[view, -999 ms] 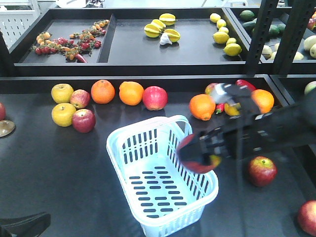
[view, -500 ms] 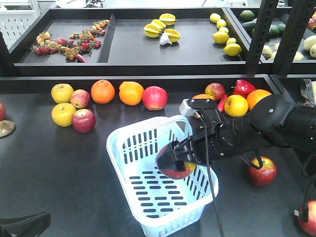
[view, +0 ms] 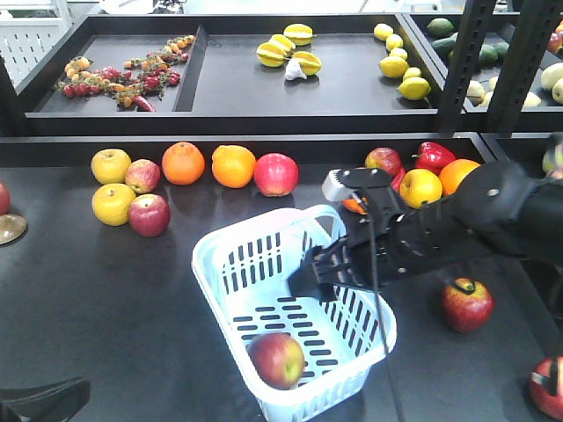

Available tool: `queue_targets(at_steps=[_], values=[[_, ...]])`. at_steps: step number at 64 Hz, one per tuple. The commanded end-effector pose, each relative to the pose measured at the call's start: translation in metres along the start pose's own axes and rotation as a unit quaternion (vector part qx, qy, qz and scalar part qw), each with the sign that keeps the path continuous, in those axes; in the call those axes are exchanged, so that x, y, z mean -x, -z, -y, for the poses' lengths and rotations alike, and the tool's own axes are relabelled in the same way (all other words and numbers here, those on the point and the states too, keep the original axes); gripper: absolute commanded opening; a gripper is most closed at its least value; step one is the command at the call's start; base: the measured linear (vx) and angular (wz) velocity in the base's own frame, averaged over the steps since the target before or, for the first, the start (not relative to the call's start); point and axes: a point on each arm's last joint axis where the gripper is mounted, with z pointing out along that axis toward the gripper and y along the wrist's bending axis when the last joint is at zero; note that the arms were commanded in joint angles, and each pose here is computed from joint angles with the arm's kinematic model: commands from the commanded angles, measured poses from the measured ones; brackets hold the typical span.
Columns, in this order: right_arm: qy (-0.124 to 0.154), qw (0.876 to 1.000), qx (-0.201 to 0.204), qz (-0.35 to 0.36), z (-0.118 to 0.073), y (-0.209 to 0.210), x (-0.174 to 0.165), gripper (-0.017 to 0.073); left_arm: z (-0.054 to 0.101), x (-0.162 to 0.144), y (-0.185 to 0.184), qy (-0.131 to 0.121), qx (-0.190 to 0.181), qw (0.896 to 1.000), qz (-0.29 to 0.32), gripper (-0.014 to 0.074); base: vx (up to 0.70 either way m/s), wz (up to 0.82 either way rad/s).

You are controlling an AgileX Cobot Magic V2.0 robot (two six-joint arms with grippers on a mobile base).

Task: Pick three apples into basket with both arms
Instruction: 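Move the apple over the basket and open the right gripper, then reach the right gripper to a red apple beside the orange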

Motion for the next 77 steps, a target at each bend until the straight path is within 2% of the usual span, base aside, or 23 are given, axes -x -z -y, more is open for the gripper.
queue_targets(at_steps=[1, 9, 18, 24, 27, 32, 37, 43, 49, 58, 63, 66, 77], values=[[0.016, 0.999, -0.028, 0.036, -0.010, 0.034, 0.010, 0.0312, 0.000, 0.013, 0.002, 0.012, 0.007, 0.999, 0.034, -0.0006, 0.00, 0.00], [0.030, 0.995, -0.089, 0.039, -0.009, 0.057, 0.006, -0.0013, 0.000, 0.013, 0.002, 0.011, 0.007, 0.999, 0.034, -0.0006, 0.00, 0.00], [0.013, 0.985, -0.170, 0.039, -0.002, 0.080, 0.002, -0.0011, 0.000, 0.013, 0.002, 0.011, 0.007, 0.999, 0.034, -0.0006, 0.00, 0.00], [-0.043, 0.972, -0.227, 0.039, 0.020, 0.092, -0.002, -0.0008, 0.000, 0.013, 0.002, 0.011, 0.007, 0.999, 0.034, -0.0006, 0.00, 0.00], [-0.070, 0.963, -0.258, 0.042, 0.040, 0.102, -0.004, -0.0004, 0.000, 0.013, 0.002, 0.011, 0.007, 0.999, 0.034, -0.0006, 0.00, 0.00], [-0.110, 0.953, -0.278, 0.049, 0.064, 0.114, -0.008, 0.0007, 0.000, 0.013, 0.002, 0.011, 0.007, 0.999, 0.034, -0.0006, 0.00, 0.00], [-0.143, 0.947, -0.282, 0.054, 0.088, 0.125, -0.013, 0.0042, 0.000, 0.013, 0.002, 0.011, 0.008, 0.999, 0.034, -0.0006, 0.00, 0.00], [-0.151, 0.954, -0.257, 0.038, 0.106, 0.127, -0.013, 0.0139, 0.000, 0.013, 0.002, 0.011, 0.008, 0.999, 0.035, -0.0006, 0.00, 0.00], [-0.161, 0.959, -0.231, 0.023, 0.125, 0.122, -0.006, 0.0319, 0.000, 0.013, 0.002, 0.011, 0.009, 0.999, 0.036, -0.0006, 0.00, 0.00], [-0.174, 0.957, -0.230, 0.003, 0.150, 0.108, 0.011, 0.0614, 0.000, 0.013, 0.002, 0.011, 0.009, 0.999, 0.036, -0.0006, 0.00, 0.00], [-0.188, 0.955, -0.227, -0.016, 0.163, 0.098, 0.021, 0.0719, 0.000, 0.013, 0.002, 0.011, 0.009, 0.999, 0.036, -0.0006, 0.00, 0.00], [-0.200, 0.952, -0.231, -0.027, 0.173, 0.092, 0.026, 0.0729, 0.000, 0.013, 0.002, 0.011, 0.009, 0.999, 0.036, -0.0006, 0.00, 0.00], [-0.215, 0.936, -0.262, -0.098, 0.206, 0.070, 0.028, 0.0706, 0.000, 0.013, 0.002, 0.011, 0.009, 0.999, 0.036, -0.0006, 0.00, 0.00]])
